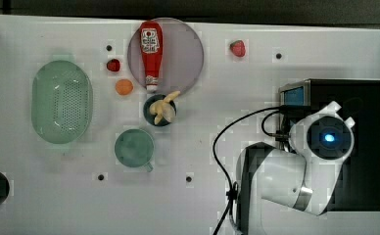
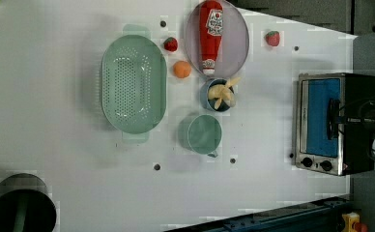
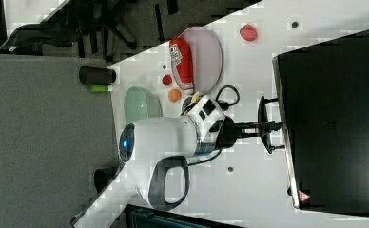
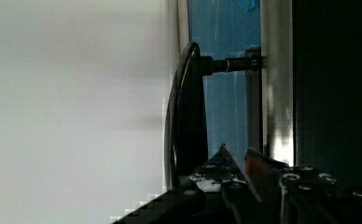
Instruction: Flap open oven.
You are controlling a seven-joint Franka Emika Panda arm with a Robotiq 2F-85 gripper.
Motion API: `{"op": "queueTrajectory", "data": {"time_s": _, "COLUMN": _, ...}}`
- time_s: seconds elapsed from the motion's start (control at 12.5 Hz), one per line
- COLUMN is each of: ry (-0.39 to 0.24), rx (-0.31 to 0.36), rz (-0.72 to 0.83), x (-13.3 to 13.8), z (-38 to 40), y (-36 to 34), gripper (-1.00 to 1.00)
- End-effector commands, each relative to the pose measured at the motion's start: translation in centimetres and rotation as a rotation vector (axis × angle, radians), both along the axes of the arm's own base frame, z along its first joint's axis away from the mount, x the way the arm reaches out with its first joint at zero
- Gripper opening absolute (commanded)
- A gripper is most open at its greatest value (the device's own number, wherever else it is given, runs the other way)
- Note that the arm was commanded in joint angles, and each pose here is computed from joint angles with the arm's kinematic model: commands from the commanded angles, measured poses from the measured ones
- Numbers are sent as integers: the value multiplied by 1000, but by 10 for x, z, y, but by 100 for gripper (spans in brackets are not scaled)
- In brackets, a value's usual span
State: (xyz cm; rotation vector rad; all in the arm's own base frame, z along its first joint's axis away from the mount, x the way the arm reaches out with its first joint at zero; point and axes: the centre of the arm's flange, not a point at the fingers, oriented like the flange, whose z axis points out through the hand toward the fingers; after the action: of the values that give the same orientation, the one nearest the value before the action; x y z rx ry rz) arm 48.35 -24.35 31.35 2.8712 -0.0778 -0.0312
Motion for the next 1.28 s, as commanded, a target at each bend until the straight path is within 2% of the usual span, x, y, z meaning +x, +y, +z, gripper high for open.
{"op": "queueTrajectory", "data": {"time_s": 0.08, "ry": 24, "rx": -97, "rz": -4, "x": 12, "z": -11, "y": 38, "gripper": -65}}
{"op": "queueTrajectory", "data": {"time_s": 0.32, "ry": 41, "rx": -177, "rz": -29, "x": 16, "z": -22, "y": 72, "gripper": -65}}
{"op": "queueTrajectory", "data": {"time_s": 0.72, "ry": 75, "rx": -231, "rz": -37, "x": 23, "z": -57, "y": 126, "gripper": -65}}
{"op": "queueTrajectory", "data": {"time_s": 1.04, "ry": 58, "rx": -354, "rz": -43, "x": 23, "z": -101, "y": 173, "gripper": -65}}
{"op": "queueTrajectory", "data": {"time_s": 1.28, "ry": 35, "rx": -477, "rz": -27, "x": 20, "z": -140, "y": 205, "gripper": -65}}
